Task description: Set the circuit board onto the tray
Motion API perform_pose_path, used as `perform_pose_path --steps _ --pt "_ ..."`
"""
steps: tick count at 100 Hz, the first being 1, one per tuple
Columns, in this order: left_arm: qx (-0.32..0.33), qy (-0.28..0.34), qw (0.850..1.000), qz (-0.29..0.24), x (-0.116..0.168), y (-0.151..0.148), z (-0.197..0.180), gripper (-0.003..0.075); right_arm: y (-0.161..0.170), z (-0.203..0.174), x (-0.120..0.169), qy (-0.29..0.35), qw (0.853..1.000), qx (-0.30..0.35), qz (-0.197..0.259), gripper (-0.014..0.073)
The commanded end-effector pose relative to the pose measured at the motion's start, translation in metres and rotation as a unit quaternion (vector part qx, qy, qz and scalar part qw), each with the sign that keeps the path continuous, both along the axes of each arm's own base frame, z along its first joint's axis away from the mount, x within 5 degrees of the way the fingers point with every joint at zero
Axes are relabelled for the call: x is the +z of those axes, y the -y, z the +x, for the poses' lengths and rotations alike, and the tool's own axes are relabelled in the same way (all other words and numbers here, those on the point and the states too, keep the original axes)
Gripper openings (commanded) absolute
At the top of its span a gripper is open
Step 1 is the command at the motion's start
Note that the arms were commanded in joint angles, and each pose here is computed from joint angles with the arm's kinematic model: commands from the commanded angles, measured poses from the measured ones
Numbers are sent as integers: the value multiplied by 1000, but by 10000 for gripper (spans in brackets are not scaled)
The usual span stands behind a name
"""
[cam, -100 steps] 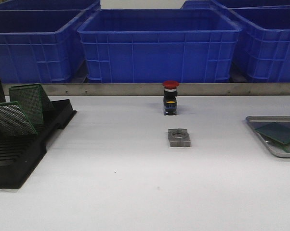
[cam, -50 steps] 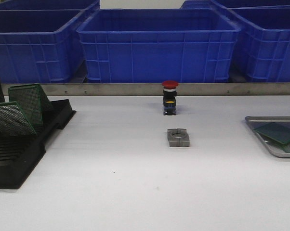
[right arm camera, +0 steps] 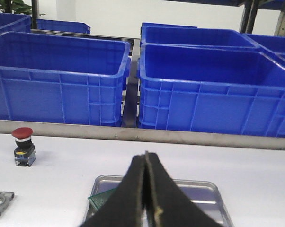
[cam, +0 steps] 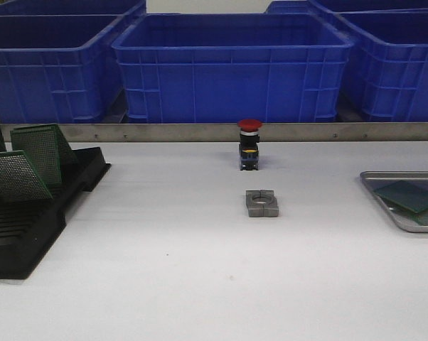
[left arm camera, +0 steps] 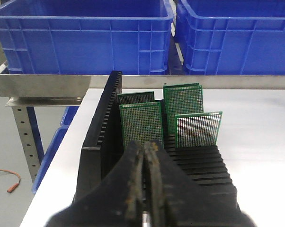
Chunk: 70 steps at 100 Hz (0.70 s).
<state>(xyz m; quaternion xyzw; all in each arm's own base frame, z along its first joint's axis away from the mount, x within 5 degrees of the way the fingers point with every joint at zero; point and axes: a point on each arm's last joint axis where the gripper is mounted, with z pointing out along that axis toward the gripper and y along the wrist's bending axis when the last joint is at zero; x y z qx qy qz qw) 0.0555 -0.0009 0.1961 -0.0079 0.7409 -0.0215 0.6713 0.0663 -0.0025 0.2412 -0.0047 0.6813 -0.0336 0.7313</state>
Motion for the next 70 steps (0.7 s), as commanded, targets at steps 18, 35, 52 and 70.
perform_pose_path --steps 18,35,52,70 --pt "0 31 1000 -4 -8 0 0 -20 0 -14 -31 25 1000 -6 16 -61" --pt "0 32 999 -4 -7 0 0 -20 0 -13 -32 18 1000 -6 10 -61" --pt "0 32 999 -4 -7 0 0 -20 0 -13 -32 19 1000 -5 14 -61" --pt "0 32 999 -4 -7 0 0 -20 0 -13 -32 19 1000 -5 13 -61"
